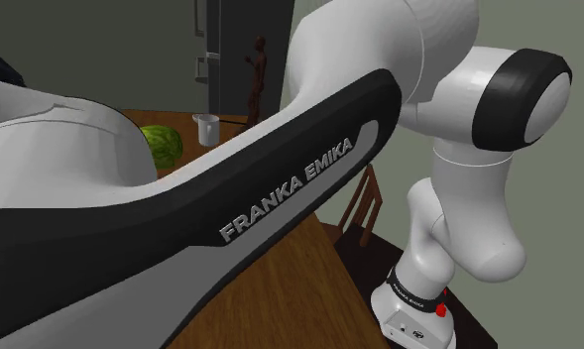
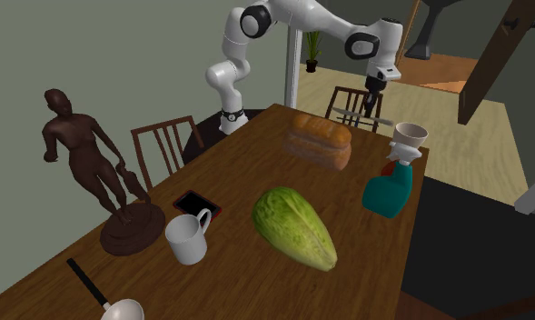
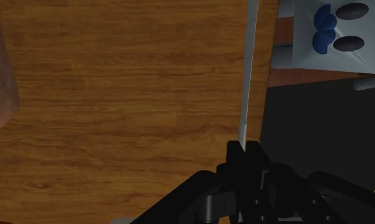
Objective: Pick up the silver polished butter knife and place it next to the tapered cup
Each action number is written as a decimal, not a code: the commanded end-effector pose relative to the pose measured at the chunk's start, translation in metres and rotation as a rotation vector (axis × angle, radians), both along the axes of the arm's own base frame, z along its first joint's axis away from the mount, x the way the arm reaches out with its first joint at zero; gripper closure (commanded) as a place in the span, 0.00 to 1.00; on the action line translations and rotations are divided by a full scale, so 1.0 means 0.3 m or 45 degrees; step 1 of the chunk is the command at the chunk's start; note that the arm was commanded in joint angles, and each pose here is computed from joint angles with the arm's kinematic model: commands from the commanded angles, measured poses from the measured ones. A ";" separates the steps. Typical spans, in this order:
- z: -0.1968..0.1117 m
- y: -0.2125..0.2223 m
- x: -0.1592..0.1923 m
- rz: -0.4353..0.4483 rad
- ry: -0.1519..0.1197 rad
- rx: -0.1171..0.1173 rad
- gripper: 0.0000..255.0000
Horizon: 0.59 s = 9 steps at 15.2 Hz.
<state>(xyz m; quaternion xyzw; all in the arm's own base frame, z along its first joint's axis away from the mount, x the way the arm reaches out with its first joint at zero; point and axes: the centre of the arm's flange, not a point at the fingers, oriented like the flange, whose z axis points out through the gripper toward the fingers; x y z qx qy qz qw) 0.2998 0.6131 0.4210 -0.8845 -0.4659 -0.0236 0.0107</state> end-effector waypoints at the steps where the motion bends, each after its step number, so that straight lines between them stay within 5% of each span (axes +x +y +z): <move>1: -0.037 -0.003 -0.002 0.000 0.000 0.000 1.00; 9: -0.173 -0.003 -0.002 0.000 0.000 0.000 1.00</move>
